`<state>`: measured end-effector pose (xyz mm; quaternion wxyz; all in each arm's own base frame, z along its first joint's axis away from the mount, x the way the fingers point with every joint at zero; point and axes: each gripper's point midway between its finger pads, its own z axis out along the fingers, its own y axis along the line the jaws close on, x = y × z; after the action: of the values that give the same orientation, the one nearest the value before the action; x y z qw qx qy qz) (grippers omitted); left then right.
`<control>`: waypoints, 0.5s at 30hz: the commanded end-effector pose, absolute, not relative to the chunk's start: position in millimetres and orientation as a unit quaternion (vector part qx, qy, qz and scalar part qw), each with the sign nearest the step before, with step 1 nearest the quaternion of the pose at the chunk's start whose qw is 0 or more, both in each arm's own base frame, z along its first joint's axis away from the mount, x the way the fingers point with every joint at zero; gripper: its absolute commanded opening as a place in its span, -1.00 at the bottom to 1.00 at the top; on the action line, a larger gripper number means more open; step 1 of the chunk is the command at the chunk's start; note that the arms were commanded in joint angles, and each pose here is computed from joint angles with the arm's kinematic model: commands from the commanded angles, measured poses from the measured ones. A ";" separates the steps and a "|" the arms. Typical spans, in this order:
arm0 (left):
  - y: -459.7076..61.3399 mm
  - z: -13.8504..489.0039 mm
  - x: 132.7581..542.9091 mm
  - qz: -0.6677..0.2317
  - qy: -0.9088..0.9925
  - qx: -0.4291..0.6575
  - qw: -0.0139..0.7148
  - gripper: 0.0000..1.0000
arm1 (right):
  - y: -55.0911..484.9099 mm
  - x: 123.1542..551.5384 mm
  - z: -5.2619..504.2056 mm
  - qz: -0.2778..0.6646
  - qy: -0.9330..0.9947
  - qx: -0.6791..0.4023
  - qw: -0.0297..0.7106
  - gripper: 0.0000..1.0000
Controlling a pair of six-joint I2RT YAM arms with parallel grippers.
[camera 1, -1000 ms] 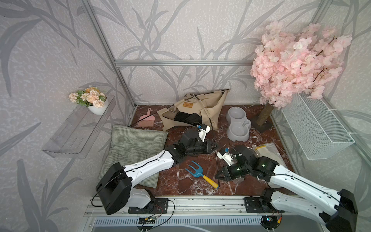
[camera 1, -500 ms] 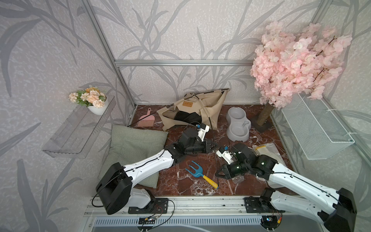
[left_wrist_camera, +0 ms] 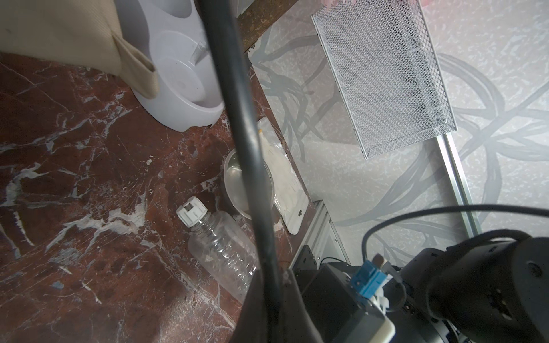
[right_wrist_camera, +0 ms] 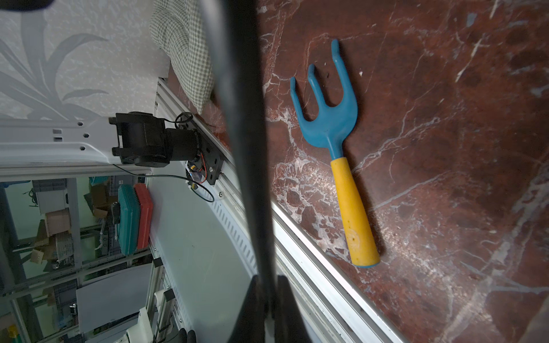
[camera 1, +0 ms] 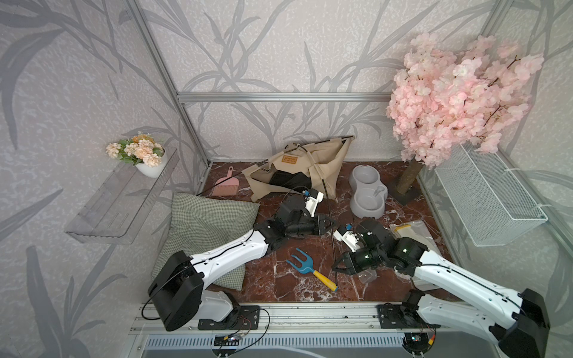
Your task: Install the tent frame in the tent.
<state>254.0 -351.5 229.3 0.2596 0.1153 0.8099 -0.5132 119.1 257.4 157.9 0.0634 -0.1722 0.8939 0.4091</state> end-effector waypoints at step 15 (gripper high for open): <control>-276.8 240.6 297.1 -0.385 0.789 0.134 0.459 0.29 | 274.7 125.8 243.7 0.542 0.828 -0.136 0.047 -1.00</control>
<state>283.0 -295.0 250.4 0.3917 0.1237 0.7966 -0.4436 113.8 264.0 201.1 0.0205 -0.1474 0.8565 0.4942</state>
